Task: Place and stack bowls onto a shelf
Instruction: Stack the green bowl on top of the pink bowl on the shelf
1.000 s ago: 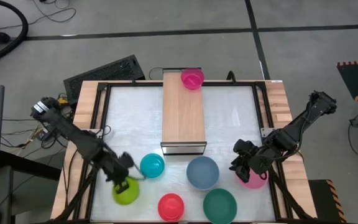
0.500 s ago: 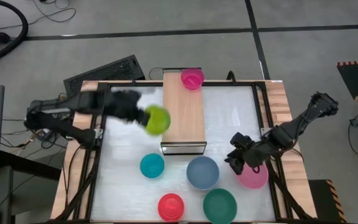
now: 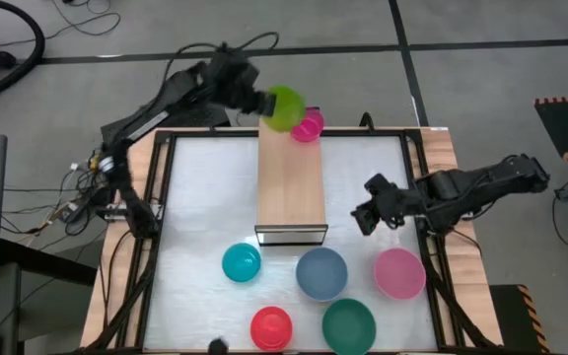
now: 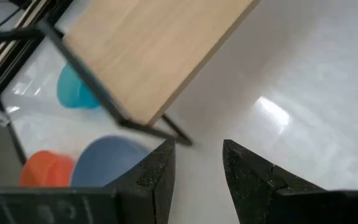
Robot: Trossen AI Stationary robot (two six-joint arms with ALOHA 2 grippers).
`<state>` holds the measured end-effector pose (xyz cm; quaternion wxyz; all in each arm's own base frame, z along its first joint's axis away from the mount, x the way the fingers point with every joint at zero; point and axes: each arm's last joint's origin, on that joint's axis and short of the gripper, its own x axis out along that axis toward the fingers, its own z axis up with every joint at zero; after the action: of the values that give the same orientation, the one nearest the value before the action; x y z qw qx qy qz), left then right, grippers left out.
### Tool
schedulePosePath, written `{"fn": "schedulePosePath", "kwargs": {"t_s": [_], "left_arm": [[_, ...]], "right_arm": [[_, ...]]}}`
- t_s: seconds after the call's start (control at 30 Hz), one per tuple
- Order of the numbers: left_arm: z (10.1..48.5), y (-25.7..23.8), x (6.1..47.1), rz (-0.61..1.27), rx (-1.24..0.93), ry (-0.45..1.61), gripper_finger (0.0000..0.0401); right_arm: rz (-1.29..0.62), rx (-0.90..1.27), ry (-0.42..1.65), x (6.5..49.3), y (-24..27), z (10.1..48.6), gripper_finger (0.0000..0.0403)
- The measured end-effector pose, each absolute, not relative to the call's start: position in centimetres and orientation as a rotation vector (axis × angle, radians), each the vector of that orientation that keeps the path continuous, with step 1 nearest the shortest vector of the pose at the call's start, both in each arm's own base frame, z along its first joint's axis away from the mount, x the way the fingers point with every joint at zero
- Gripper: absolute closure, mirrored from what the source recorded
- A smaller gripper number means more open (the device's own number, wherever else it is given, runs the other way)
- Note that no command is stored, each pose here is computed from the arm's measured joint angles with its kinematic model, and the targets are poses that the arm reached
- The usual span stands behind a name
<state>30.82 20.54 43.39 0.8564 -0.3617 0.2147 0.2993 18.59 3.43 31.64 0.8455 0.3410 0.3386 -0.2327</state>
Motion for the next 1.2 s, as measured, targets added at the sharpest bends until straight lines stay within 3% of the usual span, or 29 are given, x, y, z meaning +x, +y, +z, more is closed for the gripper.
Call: {"fn": "schedulePosePath", "kwargs": {"t_s": [0.23, 0.47, 0.8, 1.2], "left_arm": [[40.4, 25.2, 34.7, 0.633, -0.811, 0.478, 0.0401], [36.2, 26.8, 37.3, 0.571, -0.853, 0.583, 0.0401], [35.1, 27.4, 35.7, 0.67, -0.776, 0.738, 0.0401], [35.6, 27.9, 36.4, 0.67, -0.738, 0.633, 0.0401]], "right_arm": [[-0.548, 0.656, 0.696, 18.4, 1.2, 31.9, 0.0242], [-0.622, 0.666, 0.685, 18.6, -0.4, 31.7, 0.0242], [-0.662, 0.684, 0.666, 18.9, -1.1, 31.7, 0.0242], [-0.693, 0.686, 0.674, 19.4, -1.6, 31.3, 0.0242]]}}
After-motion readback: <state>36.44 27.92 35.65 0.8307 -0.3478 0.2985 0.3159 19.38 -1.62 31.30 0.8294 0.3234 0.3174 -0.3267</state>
